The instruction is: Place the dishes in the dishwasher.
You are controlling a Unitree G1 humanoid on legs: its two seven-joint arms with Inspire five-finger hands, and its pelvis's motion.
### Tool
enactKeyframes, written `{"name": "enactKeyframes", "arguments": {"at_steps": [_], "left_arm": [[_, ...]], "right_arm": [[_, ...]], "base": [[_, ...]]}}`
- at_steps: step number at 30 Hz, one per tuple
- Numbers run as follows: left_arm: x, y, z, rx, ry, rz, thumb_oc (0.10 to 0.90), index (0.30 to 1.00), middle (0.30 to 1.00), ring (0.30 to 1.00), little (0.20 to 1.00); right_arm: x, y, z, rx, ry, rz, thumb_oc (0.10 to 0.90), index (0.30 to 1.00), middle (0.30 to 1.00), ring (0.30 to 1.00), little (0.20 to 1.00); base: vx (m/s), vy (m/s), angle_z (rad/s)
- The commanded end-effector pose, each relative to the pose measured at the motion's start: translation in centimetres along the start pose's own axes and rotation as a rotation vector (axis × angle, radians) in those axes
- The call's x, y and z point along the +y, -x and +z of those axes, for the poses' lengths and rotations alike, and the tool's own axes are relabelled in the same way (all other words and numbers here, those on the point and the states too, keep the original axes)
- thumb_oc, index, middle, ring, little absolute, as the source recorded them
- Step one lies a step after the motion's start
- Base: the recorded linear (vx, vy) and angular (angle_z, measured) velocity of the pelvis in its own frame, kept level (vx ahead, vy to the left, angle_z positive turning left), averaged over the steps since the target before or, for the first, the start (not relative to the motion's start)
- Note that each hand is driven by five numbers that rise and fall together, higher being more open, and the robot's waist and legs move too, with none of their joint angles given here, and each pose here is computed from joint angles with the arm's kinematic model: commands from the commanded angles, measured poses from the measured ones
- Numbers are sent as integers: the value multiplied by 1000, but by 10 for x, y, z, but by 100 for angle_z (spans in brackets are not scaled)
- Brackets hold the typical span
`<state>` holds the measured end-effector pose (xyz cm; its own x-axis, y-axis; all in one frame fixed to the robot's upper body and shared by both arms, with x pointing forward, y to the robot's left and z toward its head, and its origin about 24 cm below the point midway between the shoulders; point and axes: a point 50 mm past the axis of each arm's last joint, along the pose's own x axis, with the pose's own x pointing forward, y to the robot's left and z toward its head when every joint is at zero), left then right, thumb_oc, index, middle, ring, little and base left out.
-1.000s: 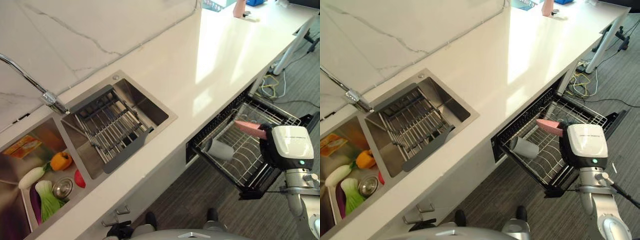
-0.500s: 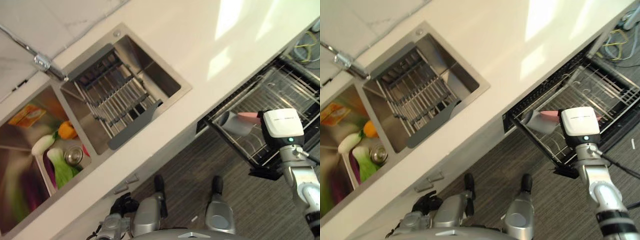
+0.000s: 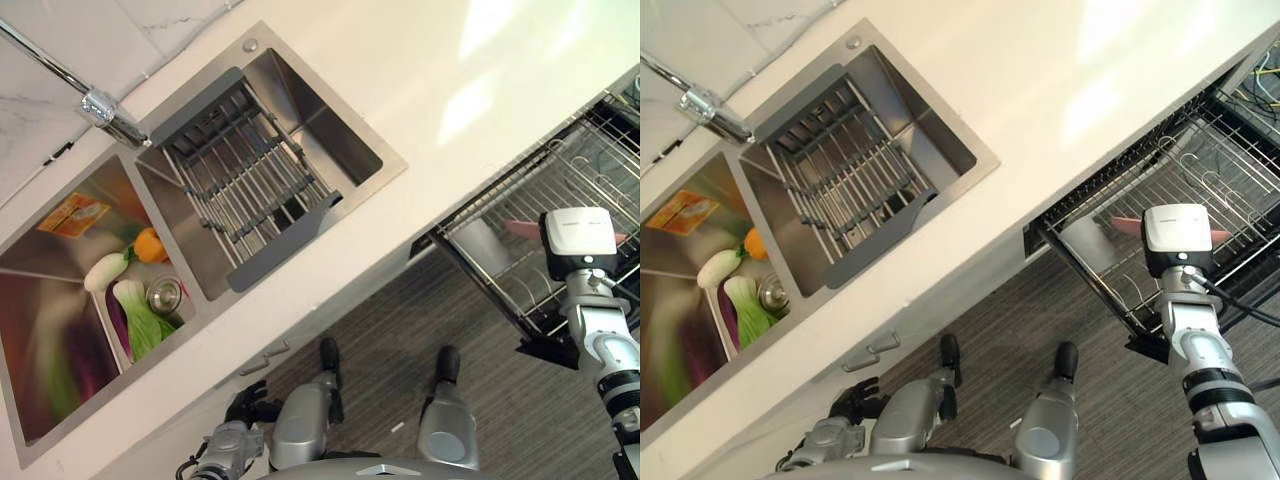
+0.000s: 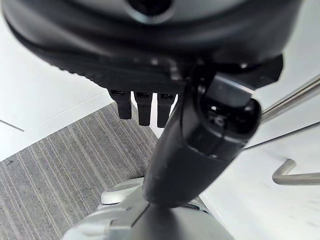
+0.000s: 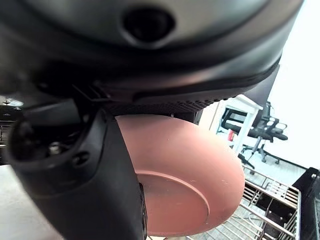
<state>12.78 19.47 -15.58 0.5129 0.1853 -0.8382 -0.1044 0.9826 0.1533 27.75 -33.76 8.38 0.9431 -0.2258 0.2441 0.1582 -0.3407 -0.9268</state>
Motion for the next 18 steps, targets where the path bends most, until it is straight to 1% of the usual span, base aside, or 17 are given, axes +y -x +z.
{"name": "enactKeyframes", "arguments": {"at_steps": [1, 2, 3, 4, 5, 6, 8, 9, 10, 11, 12, 14, 15, 16, 18], "left_arm": [[4, 2, -11, 47, -26, 6, 800, 900, 900, 900, 900], [4, 2, -11, 47, -28, 5, 800, 900, 900, 900, 900], [2, 1, -11, 48, -46, -4, 800, 900, 900, 900, 900], [0, 1, -10, 44, -52, -9, 800, 900, 900, 900, 900], [1, 1, -10, 48, -47, -7, 800, 900, 900, 900, 900], [1, 1, -10, 48, -47, -7, 800, 900, 900, 900, 900], [2, 1, -9, 45, -27, 1, 800, 900, 900, 900, 900], [4, 0, -6, 40, -7, 13, 800, 900, 900, 900, 900], [5, 0, -6, 40, -10, 14, 800, 900, 900, 900, 900], [7, 0, -6, 42, 0, 22, 800, 900, 900, 900, 900], [10, 0, -6, 43, 21, 37, 800, 900, 900, 900, 900], [16, 0, -6, 48, 31, 60, 800, 900, 900, 900, 900], [16, 0, -6, 48, 29, 60, 800, 900, 900, 900, 900], [20, 0, -7, 54, 39, 73, 800, 900, 900, 900, 900], [24, -1, -6, 56, 58, 83, 800, 900, 900, 900, 900]], "right_arm": [[-53, -15, -2, -10, -94, -252, 800, 900, 900, 900, 900], [-53, -14, -3, -8, -93, -251, 800, 900, 900, 900, 900], [-67, -13, -6, 8, -165, -317, 800, 900, 900, 900, 900], [-70, -11, -6, 16, -209, -337, 800, 900, 900, 900, 900], [-80, -9, -5, 21, -289, -393, 800, 900, 900, 900, 900], [-80, -9, -5, 21, -289, -393, 800, 900, 900, 900, 900], [-96, -3, -4, 8, -399, -458, 800, 900, 900, 900, 900], [-112, 2, -4, -4, -503, -548, 800, 900, 900, 900, 900], [-112, 4, -4, -1, -504, -546, 800, 900, 900, 900, 900], [-118, 7, -7, 2, -547, -574, 800, 900, 900, 900, 900], [-131, 12, -12, 2, -599, -640, 800, 900, 900, 900, 900], [-121, 17, -24, 80, -684, -614, 800, 900, 900, 900, 900], [-121, 17, -25, 81, -686, -614, 800, 900, 900, 900, 900], [-114, 22, -39, 164, -720, -616, 800, 900, 900, 900, 900], [-106, 29, -58, 250, -676, -604, 800, 900, 900, 900, 900]], "base": [[0, 0, 0], [31, -32, 0], [0, 0, 0], [43, -18, 2], [0, 0, 0], [0, 0, 0], [2, -18, -2], [0, 0, 0], [0, 0, 0], [0, 0, 0], [14, -14, -5], [10, -12, -6], [17, -11, -10], [10, -7, -14], [2, 0, -16]]}}
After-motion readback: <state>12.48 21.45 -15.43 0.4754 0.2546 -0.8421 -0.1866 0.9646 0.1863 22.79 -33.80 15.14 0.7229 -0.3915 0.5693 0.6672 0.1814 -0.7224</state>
